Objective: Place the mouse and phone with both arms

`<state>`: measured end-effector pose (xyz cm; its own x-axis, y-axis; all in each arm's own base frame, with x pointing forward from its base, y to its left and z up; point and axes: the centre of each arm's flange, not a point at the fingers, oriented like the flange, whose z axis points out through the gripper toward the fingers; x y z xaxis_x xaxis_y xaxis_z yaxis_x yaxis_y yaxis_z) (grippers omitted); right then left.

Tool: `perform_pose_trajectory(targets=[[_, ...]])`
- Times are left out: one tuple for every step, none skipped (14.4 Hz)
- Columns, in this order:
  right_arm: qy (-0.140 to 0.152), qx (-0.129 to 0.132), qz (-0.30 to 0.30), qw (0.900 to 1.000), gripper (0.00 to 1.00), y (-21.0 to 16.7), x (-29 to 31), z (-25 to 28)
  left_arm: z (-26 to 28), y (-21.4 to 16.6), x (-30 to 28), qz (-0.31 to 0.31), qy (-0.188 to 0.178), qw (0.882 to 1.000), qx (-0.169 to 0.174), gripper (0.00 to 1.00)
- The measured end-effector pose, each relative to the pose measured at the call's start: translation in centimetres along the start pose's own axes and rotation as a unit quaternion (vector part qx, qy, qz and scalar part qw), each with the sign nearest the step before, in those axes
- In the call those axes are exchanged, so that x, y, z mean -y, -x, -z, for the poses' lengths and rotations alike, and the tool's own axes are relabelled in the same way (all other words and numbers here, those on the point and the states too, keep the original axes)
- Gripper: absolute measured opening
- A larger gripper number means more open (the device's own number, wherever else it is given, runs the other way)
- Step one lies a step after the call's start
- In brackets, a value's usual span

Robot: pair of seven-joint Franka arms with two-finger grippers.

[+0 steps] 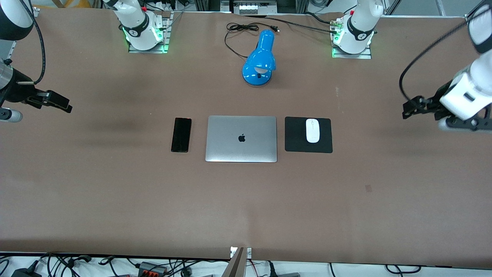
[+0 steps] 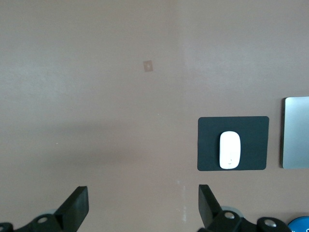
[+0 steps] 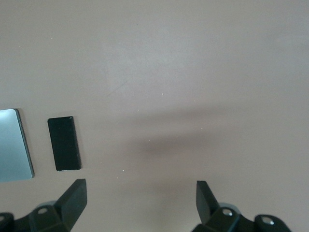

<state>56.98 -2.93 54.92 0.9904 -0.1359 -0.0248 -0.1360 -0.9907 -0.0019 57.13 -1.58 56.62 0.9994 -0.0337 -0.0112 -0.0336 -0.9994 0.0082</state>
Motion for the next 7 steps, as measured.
perform_pose_trajectory(targets=[[0.0, 0.0, 0.0, 1.0, 1.0, 0.01, 0.0, 0.0, 0.33, 0.74, -0.36, -0.001, 0.0, 1.0, 0.009, 1.0], [0.0, 0.0, 0.001, 1.0, 1.0, 0.01, 0.0, 0.0, 0.37, 1.27, -0.57, -0.001, 0.0, 1.0, 0.019, 1.0], [0.0, 0.0, 0.001, 1.0, 1.0, 0.01, 0.0, 0.0, 0.24, 1.48, -0.6, 0.0, 0.0, 1.0, 0.024, 1.0], [0.0, 0.0, 0.001, 1.0, 1.0, 0.01, -0.01, 0.0, 0.02, 1.51, -0.59, 0.0, 0.0, 1.0, 0.027, 1.0], [0.0, 0.0, 0.001, 1.0, 1.0, 0.01, -0.01, 0.0, -0.17, 1.53, -0.61, 0.001, 0.0, 1.0, 0.029, 1.0], [0.0, 0.0, 0.001, 1.0, 1.0, 0.01, -0.01, -0.01, -0.22, 1.52, -0.63, 0.001, 0.0, 1.0, 0.029, 1.0], [0.0, 0.0, 0.001, 1.0, 1.0, 0.01, -0.01, -0.01, -0.16, 1.49, -0.64, 0.001, 0.0, 1.0, 0.027, 1.0]])
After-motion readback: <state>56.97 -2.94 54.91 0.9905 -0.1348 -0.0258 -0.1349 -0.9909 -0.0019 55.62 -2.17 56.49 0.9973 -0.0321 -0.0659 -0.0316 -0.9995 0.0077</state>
